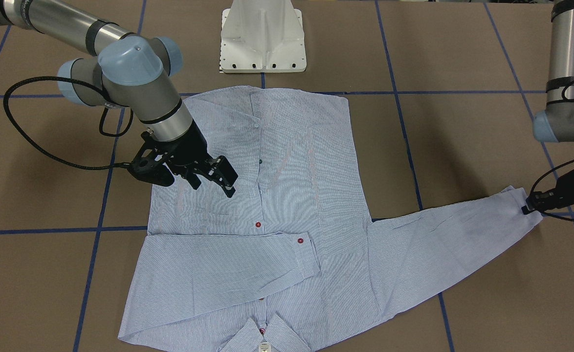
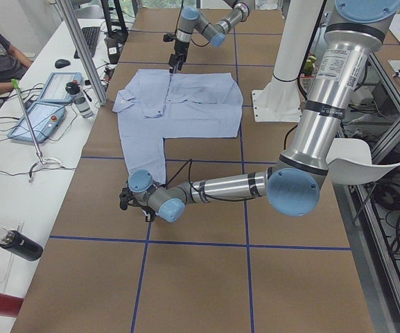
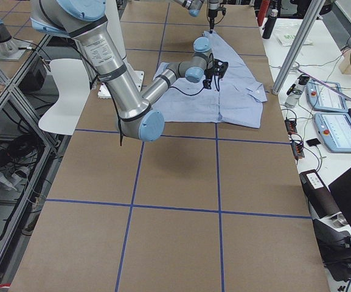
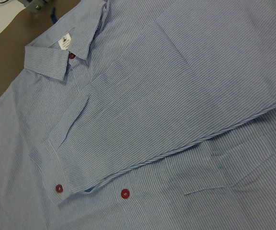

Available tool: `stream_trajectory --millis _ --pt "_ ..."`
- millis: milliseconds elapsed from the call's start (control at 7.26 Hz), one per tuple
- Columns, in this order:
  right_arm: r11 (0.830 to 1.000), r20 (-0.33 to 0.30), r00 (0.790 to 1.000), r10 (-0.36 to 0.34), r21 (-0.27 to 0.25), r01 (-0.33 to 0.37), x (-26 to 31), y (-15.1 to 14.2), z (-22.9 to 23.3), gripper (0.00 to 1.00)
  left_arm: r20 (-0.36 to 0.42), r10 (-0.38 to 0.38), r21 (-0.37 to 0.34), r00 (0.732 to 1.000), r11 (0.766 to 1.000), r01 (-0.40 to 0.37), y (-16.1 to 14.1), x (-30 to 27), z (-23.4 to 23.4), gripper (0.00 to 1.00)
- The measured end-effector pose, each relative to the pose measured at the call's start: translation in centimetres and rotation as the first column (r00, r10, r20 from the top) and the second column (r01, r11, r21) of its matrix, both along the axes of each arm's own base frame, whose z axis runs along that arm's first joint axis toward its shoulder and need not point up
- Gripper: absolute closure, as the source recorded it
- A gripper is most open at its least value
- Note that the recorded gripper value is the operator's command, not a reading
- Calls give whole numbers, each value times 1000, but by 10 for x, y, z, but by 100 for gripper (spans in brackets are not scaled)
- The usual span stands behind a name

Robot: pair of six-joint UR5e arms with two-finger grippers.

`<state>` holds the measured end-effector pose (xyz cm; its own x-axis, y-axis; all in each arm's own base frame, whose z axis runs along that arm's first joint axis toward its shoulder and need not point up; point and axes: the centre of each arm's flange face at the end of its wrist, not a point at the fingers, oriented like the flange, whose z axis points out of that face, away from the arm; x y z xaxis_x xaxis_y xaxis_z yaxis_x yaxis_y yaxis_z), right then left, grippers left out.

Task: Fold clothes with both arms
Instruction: 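Release the sleeve with the right gripper while the left gripper grasps the other cuff, then fold the sleeve with the left gripper toward the collar while the right arm withdraws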

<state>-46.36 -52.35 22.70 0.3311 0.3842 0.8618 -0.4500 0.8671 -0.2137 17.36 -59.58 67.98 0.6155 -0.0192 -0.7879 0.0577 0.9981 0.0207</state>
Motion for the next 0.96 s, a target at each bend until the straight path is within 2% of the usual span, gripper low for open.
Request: stream_trajectory --millis 275,413,551,826,964 --pt "1000 -8 1000 8 10 -8 -7 5 0 0 -14 -5 22 1000 1000 6 -2 -1 -17 100" --pt "1000 -10 1000 10 12 -10 -8 6 1 0 -42 -18 26 999 999 19 -4 1 -40 100" --pt "1000 -9 1000 11 13 -11 -3 8 4 0 -94 -54 -4 994 999 54 -6 4 -75 100" --pt "999 -19 1000 -10 41 11 30 14 24 0 -200 -155 -100 967 985 137 -11 24 -168 100" --pt "998 -41 999 -23 54 25 55 12 44 0 -248 -189 -158 950 976 152 -14 63 -227 100"
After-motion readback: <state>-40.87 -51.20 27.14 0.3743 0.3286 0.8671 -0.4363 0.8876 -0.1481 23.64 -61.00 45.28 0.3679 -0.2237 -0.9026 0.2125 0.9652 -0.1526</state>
